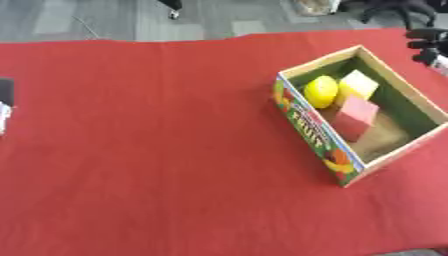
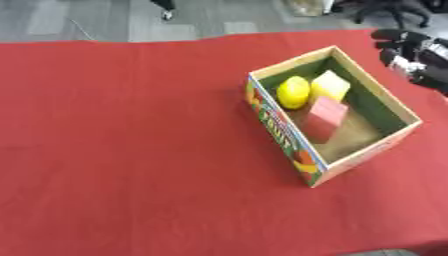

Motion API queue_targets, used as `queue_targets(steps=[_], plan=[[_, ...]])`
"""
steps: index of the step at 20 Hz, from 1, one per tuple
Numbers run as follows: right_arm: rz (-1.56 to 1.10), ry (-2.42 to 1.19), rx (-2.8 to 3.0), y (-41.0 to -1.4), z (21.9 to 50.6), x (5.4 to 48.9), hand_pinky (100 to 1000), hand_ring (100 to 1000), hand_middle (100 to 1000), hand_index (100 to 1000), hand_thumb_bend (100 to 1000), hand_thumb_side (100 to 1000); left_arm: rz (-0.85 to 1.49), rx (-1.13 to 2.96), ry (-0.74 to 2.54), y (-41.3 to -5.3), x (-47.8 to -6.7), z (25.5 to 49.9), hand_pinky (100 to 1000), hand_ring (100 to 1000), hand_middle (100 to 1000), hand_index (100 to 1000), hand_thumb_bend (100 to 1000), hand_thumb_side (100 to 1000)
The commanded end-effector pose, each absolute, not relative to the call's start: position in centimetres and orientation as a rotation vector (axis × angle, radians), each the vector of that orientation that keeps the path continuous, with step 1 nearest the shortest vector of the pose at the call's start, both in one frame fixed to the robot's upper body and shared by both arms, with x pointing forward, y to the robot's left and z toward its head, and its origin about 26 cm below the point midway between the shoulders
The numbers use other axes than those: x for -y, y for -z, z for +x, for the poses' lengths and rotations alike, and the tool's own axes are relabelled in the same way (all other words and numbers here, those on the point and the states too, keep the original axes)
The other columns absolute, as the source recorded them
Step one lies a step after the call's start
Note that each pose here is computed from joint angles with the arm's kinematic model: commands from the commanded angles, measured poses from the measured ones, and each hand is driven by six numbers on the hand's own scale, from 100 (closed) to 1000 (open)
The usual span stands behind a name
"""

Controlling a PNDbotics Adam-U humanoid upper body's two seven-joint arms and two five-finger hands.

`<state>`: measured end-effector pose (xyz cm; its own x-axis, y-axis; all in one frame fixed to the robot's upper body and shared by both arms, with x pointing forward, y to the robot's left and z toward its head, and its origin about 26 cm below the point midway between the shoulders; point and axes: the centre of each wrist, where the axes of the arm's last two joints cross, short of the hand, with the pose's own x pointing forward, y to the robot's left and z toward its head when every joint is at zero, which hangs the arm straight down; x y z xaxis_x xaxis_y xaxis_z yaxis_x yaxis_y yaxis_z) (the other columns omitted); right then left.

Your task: Pick up the objects with one hand, pass them to the other hand, and then place them into the box on the other side of the table.

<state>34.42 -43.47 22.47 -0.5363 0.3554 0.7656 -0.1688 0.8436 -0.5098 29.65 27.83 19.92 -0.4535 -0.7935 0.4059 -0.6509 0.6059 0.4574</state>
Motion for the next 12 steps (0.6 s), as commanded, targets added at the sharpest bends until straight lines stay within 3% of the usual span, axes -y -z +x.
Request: queue_targets(steps=[1,3,4,8,9,12], plan=[[0.036,-0.536,2.22,-24.7,33.2,41.9,956,1000,982,1000,100,610,1.068,2.253,0.213,-21.1,-27.6,29.6,703,612,633,851,372,561],[0.129,-0.488,2.275,-24.6,32.7,41.1,955,1000,980,1000,100,601,0.991,2.229,0.154,-21.2,-27.4,29.7,704,624,652,872,327,620],[0.156,-0.474,2.29,-24.5,32.4,40.8,951,1000,980,1000,100,406,0.943,2.212,0.124,-21.1,-27.3,29.8,713,641,680,895,289,684],[0.169,-0.426,2.307,-23.6,31.8,40.0,950,1000,1000,1000,100,298,0.747,2.156,0.021,-21.0,-26.9,30.5,731,668,712,922,192,822],[0.172,-0.413,2.306,-23.4,31.7,39.7,950,1000,1000,1000,100,346,0.707,2.147,0.004,-20.9,-26.8,30.8,731,667,711,922,183,844],[0.175,-0.393,2.295,-22.4,31.5,39.4,949,1000,999,1000,100,378,0.608,2.125,-0.031,-20.6,-26.6,31.4,736,671,717,931,201,873]])
